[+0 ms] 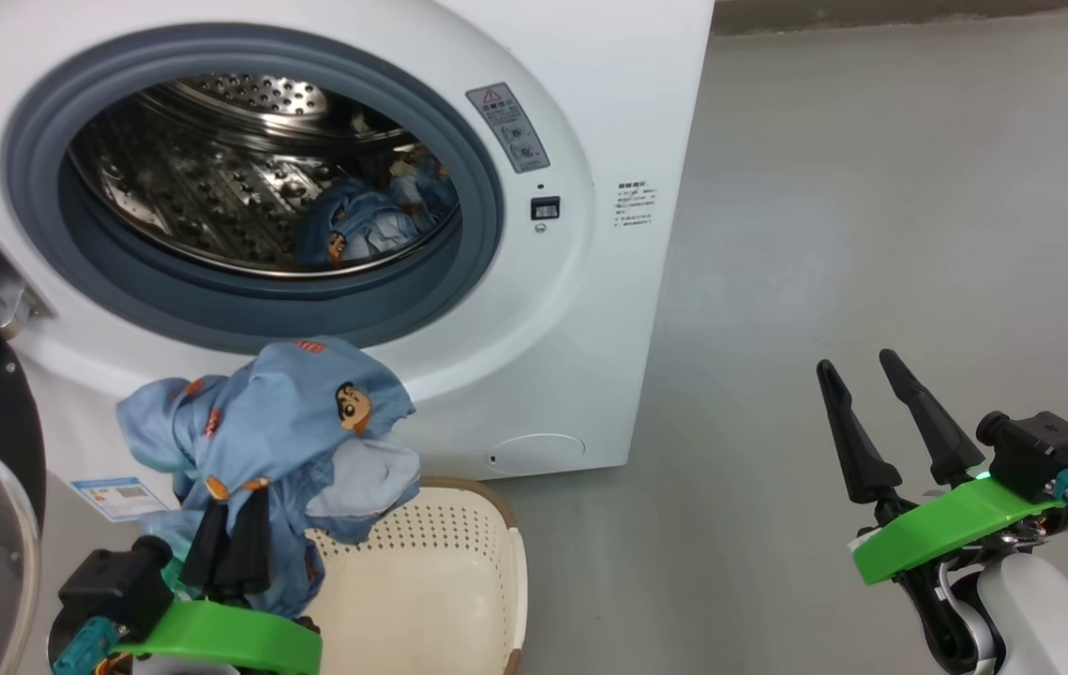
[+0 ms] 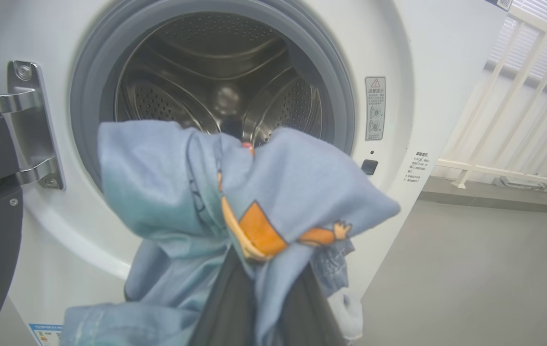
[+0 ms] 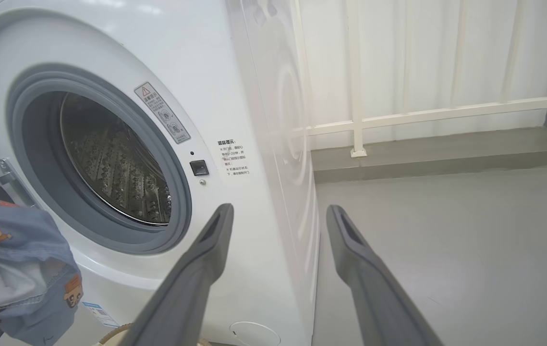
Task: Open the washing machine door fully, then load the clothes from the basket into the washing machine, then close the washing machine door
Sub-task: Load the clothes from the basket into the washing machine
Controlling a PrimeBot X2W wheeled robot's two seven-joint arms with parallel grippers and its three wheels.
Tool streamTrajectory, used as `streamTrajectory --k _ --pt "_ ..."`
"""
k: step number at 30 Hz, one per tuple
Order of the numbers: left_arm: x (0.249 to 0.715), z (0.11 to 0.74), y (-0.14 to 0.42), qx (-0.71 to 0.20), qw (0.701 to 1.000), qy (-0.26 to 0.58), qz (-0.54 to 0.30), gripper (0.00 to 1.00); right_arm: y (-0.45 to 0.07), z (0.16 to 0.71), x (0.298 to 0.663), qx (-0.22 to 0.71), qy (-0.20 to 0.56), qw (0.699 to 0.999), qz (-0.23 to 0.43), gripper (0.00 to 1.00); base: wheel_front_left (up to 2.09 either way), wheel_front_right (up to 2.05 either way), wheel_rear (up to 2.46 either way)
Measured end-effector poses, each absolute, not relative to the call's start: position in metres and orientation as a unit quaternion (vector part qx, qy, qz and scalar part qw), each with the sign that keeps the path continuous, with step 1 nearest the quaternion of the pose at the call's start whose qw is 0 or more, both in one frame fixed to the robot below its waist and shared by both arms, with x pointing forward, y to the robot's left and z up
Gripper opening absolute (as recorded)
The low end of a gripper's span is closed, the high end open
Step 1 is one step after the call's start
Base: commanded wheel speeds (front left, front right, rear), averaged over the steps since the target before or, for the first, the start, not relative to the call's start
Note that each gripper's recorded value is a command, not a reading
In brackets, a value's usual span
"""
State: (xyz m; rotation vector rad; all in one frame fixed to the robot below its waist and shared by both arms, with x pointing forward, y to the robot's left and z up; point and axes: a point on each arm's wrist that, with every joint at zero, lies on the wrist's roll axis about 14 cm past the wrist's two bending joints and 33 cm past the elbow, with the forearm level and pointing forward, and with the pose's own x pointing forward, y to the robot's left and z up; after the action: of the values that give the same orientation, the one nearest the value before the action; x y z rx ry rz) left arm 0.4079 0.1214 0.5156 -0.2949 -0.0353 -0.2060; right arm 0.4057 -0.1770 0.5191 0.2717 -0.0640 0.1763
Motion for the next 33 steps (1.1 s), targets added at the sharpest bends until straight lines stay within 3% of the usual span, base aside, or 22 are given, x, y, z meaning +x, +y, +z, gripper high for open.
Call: streamTrajectory --k 13,33 --pt "0.465 0.508 0.108 -0.155 0.981 0.001 -0.115 0.0 -0.187 0.499 0.41 0.136 -0.007 0.988 0.071 1.0 0.0 0.0 0.0" --pt "0.642 0.492 0.104 -0.151 0.984 0.007 -0.096 0.0 -0.192 0.454 0.457 0.152 0.031 0.987 0.048 1.0 0.0 0.0 0.0"
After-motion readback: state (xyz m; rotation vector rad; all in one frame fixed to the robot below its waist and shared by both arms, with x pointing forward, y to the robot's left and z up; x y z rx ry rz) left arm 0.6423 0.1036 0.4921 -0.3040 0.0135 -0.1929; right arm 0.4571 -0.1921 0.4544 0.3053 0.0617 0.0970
